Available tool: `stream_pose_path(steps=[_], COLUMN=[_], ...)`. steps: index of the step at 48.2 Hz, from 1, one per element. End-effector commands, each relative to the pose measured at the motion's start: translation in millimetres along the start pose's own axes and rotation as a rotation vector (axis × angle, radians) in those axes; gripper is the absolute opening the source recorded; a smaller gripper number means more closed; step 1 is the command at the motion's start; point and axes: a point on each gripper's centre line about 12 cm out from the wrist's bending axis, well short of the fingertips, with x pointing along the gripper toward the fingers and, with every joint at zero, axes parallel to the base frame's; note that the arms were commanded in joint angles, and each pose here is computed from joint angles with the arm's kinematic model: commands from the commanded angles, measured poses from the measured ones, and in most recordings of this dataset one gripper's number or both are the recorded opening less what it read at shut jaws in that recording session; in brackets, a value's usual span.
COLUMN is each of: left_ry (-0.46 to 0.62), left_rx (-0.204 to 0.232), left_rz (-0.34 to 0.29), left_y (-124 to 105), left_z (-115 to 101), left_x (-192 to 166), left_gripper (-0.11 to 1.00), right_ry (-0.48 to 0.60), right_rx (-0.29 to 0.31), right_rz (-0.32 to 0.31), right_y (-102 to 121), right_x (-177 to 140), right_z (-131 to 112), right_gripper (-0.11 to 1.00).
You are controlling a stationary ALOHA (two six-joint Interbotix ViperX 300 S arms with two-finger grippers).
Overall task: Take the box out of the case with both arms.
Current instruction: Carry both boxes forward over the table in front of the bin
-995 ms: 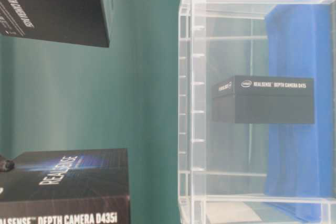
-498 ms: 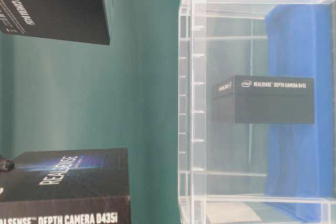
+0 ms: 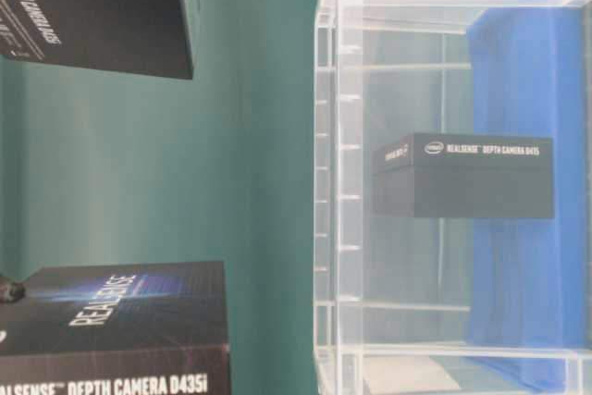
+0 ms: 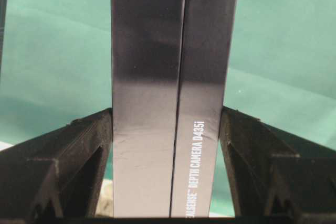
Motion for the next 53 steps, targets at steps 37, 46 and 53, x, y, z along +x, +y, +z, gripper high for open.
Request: stream_pose_path(steps=[37, 46, 53], left_ry=[-0.026, -0.014, -0.006], left_rx=[-0.073, -0.070, -0.057], left_rz=[-0.024, -0.057, -0.073], left_y=[28, 29, 31], left_z=[-22, -29, -33], left_x=[68, 117, 151], left_gripper=[0.63, 0.63, 0.63], right_ry=[0.016, 0.023, 0.032], right_rx=[0.003, 0.025, 0.038], right_rz=[-0.042, -0.052, -0.033], right_y=[-4, -14, -22], right_x=[91, 137, 166], right_z=[-26, -37, -42], right_gripper=[0.65, 0.65, 0.65])
